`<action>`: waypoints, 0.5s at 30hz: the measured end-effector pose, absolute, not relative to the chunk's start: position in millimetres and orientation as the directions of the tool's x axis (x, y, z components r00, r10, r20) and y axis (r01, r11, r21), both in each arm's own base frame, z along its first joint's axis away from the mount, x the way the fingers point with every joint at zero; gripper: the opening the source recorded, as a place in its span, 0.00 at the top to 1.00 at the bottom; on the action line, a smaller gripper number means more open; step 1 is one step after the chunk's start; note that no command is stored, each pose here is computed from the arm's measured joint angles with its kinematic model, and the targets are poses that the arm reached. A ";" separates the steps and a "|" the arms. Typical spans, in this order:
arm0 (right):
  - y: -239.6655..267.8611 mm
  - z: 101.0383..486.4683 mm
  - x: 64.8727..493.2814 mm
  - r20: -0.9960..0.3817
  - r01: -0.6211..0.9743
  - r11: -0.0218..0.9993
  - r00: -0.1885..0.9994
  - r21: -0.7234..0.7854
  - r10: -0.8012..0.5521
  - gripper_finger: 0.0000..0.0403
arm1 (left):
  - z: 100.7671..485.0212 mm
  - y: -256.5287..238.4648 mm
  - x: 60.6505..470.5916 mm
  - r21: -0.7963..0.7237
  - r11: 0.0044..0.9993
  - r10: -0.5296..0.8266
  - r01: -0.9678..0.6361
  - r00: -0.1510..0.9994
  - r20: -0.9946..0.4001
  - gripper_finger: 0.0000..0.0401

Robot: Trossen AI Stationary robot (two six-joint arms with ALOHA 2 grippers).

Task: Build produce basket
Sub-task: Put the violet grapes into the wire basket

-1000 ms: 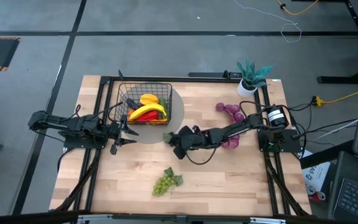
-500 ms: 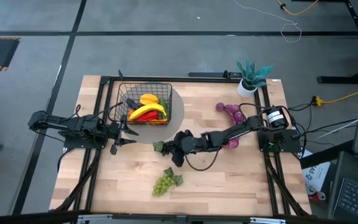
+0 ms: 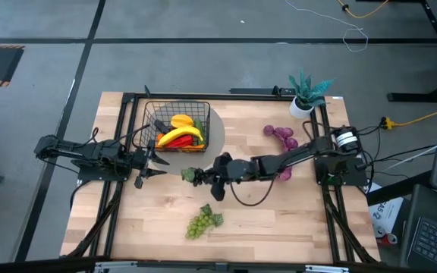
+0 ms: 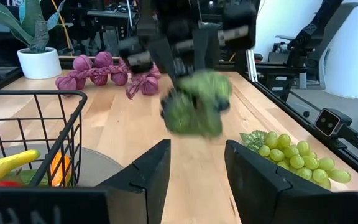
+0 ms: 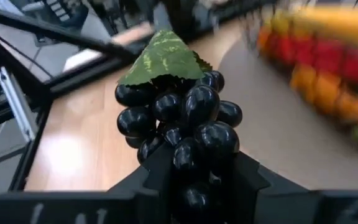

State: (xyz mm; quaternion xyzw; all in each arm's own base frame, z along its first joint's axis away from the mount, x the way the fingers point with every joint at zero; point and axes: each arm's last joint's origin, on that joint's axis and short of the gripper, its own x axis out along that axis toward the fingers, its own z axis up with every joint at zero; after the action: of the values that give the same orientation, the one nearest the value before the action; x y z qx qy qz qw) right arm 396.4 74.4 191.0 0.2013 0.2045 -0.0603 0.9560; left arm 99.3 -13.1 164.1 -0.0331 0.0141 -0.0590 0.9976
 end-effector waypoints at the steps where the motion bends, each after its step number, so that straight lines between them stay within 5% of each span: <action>1: 73.6 196.4 395.1 -0.401 0.200 0.918 0.915 0.343 -0.049 0.75 | 164.1 -13.1 99.3 -0.068 0.991 -0.119 0.117 0.993 -0.024 0.63; 15: 55.6 226.2 394.0 -0.236 0.335 0.926 0.927 0.174 -0.291 0.75 | 164.1 -13.1 99.3 -0.068 0.991 -0.119 0.117 0.993 -0.024 0.63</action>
State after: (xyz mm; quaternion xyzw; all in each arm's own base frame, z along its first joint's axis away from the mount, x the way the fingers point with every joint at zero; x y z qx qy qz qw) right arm 394.0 55.6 226.2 0.1059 0.1033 -0.1603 0.9759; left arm 99.3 -13.1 164.1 -0.0330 0.0141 -0.0590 0.9976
